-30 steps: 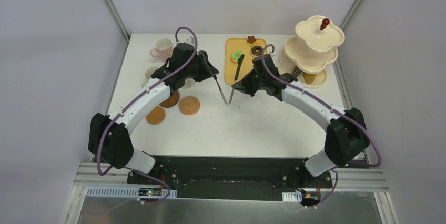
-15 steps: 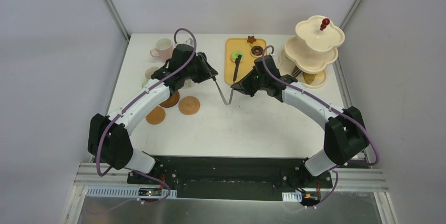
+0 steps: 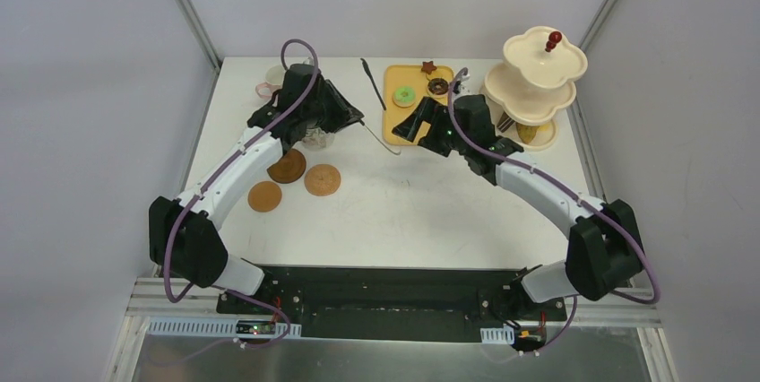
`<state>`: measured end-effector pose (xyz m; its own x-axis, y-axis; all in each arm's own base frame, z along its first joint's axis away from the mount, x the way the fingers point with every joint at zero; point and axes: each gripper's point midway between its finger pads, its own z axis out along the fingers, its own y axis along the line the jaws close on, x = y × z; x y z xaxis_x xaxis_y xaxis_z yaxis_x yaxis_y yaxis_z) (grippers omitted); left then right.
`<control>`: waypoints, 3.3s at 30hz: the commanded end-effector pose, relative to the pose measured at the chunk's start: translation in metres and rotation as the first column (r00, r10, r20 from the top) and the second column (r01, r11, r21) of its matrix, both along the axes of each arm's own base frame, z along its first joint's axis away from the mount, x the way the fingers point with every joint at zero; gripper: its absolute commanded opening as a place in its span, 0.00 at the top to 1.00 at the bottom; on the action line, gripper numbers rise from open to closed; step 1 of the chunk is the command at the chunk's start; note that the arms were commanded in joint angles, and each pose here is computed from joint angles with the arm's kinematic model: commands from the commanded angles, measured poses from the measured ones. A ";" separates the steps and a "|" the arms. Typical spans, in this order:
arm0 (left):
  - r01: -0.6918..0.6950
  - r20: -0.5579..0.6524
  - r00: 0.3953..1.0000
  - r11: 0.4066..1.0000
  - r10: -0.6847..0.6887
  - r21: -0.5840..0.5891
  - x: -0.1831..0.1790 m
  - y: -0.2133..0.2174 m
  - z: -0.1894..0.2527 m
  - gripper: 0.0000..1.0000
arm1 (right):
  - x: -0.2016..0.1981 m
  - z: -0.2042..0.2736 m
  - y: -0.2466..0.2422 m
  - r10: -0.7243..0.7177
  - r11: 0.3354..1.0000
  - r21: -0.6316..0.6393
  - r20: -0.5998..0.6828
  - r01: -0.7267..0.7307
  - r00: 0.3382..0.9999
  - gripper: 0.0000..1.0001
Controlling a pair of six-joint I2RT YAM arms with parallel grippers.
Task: Serve the afternoon tea
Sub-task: Adjust the clamp.
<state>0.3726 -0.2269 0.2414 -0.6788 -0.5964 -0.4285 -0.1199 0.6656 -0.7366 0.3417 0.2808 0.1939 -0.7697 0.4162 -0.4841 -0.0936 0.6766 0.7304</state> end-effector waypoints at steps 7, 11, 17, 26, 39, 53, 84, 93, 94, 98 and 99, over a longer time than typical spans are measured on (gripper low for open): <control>-0.030 -0.157 0.987 0.996 0.017 -0.082 -0.008 -0.001 0.014 1.00 | 0.006 0.065 0.010 0.379 0.925 -0.274 0.604 -0.264 0.701 0.01; -0.081 -0.247 0.967 0.992 0.056 -0.093 -0.012 0.003 0.013 1.00 | -0.006 0.076 0.027 0.472 0.881 -0.355 0.649 -0.312 0.596 0.01; -0.167 -0.437 0.890 0.985 0.129 -0.049 -0.023 0.007 -0.002 1.00 | -0.015 0.073 0.047 0.536 0.834 -0.524 0.694 -0.173 0.481 0.02; -0.206 -0.571 0.802 0.978 0.178 0.015 -0.040 0.012 -0.012 1.00 | -0.001 0.056 0.062 0.653 0.701 -0.712 0.660 0.034 0.373 0.02; -0.256 -0.635 0.739 0.965 0.227 0.047 -0.046 0.016 -0.017 1.00 | 0.005 0.042 0.079 0.675 0.605 -0.784 0.598 0.140 0.433 0.04; -0.257 -0.614 0.751 0.964 0.243 0.067 -0.045 0.021 -0.012 1.00 | 0.016 0.034 0.080 0.578 0.622 -0.767 0.584 0.156 0.570 0.17; -0.277 -0.564 0.789 0.961 0.242 0.024 -0.037 0.027 -0.007 0.81 | 0.012 0.022 0.069 0.502 0.680 -0.723 0.580 0.121 0.642 0.48; -0.247 -0.494 0.841 0.969 0.223 0.017 -0.032 0.031 0.009 0.55 | 0.015 0.013 0.057 0.439 0.727 -0.682 0.552 0.081 0.709 0.50; -0.233 -0.471 0.856 0.972 0.214 0.019 -0.031 0.032 0.014 0.53 | 0.017 0.013 0.054 0.417 0.738 -0.670 0.545 0.079 0.728 0.50; -0.160 -0.340 0.925 0.985 0.172 0.064 -0.028 0.041 0.041 0.40 | 0.024 0.001 0.037 0.357 0.770 -0.637 0.480 0.039 0.801 0.51; -0.145 -0.302 0.940 0.987 0.161 0.076 -0.026 0.044 0.049 0.38 | 0.024 -0.004 0.033 0.351 0.771 -0.636 0.455 0.023 0.818 0.51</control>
